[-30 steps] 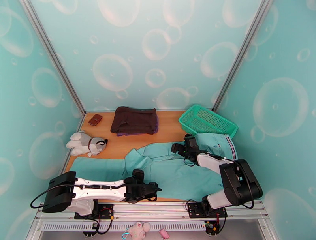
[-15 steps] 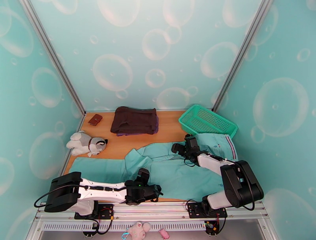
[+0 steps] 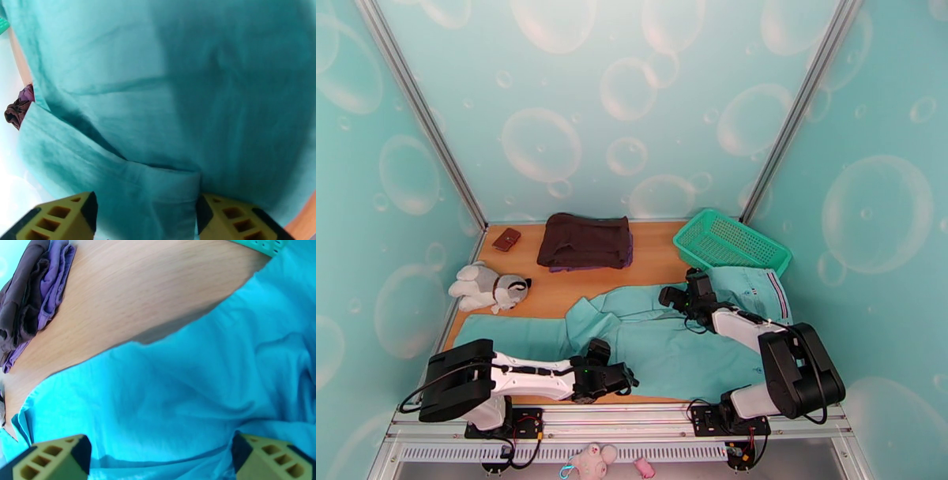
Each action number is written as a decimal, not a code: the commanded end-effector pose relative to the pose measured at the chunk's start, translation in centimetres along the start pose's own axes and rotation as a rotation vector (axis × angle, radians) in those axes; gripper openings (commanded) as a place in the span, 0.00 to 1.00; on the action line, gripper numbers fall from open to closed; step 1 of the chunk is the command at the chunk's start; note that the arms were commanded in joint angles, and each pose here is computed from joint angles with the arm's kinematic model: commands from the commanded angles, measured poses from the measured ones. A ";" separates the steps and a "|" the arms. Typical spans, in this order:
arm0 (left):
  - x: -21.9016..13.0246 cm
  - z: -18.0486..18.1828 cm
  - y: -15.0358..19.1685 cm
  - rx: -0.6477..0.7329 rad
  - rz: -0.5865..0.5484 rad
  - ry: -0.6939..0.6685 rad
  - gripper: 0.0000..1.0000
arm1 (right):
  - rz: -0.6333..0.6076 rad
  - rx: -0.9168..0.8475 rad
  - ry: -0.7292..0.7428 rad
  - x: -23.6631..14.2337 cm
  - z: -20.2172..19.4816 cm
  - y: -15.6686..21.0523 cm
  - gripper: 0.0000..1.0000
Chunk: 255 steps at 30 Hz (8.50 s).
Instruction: Fold and stack the trousers
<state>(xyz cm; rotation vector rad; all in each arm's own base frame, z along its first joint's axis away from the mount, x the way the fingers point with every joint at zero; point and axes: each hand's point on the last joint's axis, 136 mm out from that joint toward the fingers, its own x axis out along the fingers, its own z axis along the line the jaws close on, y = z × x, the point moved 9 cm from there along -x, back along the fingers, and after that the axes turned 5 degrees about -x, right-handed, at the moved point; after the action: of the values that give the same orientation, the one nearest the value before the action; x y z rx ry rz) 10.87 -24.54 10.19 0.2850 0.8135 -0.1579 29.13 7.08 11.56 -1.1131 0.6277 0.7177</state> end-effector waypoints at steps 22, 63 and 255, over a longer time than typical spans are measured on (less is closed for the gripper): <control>-6.1 22.1 14.1 -1.710 -0.265 -0.337 0.00 | -0.020 0.005 -0.019 -0.5 0.3 -0.6 0.98; -0.1 12.1 36.5 -2.930 0.404 -1.153 0.00 | -0.077 0.045 0.082 3.9 0.4 -4.1 0.98; 4.0 19.3 36.2 -2.132 0.329 -0.099 0.05 | -0.277 -0.077 -0.186 -4.2 -0.8 -8.4 0.99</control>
<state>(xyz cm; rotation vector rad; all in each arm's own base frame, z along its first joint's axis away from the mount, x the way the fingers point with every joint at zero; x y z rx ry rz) 35.51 4.42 28.09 -1.5635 0.3752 1.0196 33.09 3.41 19.17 -1.1604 0.2905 0.6067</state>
